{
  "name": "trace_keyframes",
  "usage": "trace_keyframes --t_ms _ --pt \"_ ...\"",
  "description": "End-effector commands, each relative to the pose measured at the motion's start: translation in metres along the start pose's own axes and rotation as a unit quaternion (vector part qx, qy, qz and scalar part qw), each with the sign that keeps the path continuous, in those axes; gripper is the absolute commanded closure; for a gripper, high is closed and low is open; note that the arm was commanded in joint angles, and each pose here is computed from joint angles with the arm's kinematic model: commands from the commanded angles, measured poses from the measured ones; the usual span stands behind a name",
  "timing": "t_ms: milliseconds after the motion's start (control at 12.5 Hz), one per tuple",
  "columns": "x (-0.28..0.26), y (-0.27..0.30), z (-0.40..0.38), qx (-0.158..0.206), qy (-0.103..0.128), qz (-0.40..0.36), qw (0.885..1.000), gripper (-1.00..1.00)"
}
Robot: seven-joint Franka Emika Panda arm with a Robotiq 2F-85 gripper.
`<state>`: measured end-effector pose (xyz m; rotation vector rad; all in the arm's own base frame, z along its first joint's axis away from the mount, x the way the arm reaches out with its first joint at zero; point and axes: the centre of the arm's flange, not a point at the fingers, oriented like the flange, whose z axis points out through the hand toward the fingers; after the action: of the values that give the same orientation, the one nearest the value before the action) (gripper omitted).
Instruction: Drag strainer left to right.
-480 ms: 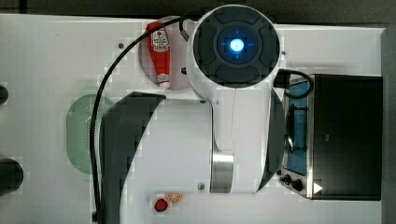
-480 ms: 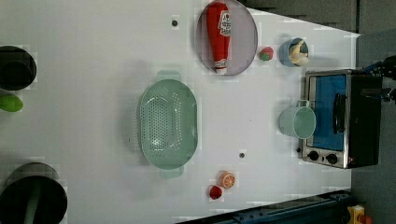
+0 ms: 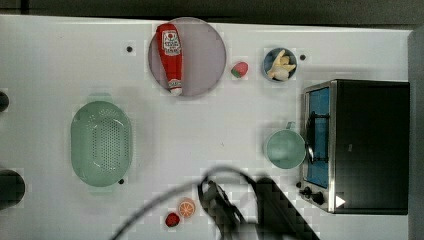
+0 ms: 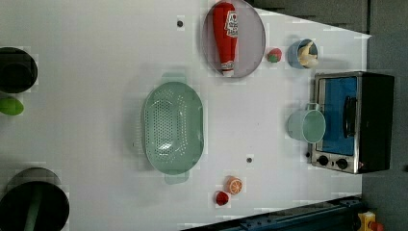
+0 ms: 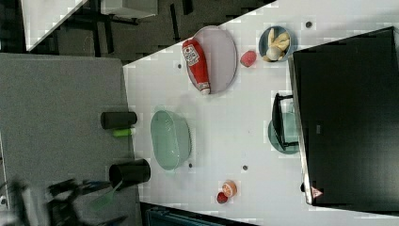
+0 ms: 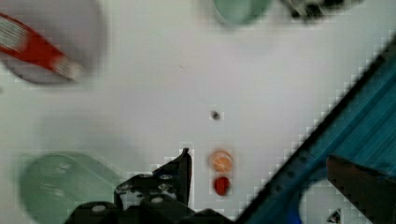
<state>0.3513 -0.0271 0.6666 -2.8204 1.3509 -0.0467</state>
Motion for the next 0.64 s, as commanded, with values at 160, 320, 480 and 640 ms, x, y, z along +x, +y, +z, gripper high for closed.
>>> trace_keyframes --t_ms 160,320,480,640 --pt "-0.036 -0.072 0.038 -0.022 -0.003 -0.069 0.997 -1.0" --pt "-0.068 -0.116 0.067 -0.031 0.015 -0.087 0.996 -1.0" --pt "-0.105 -0.158 0.108 -0.041 0.028 -0.077 0.996 -1.0" --pt "-0.142 -0.196 0.155 -0.042 0.032 -0.064 0.997 -1.0"
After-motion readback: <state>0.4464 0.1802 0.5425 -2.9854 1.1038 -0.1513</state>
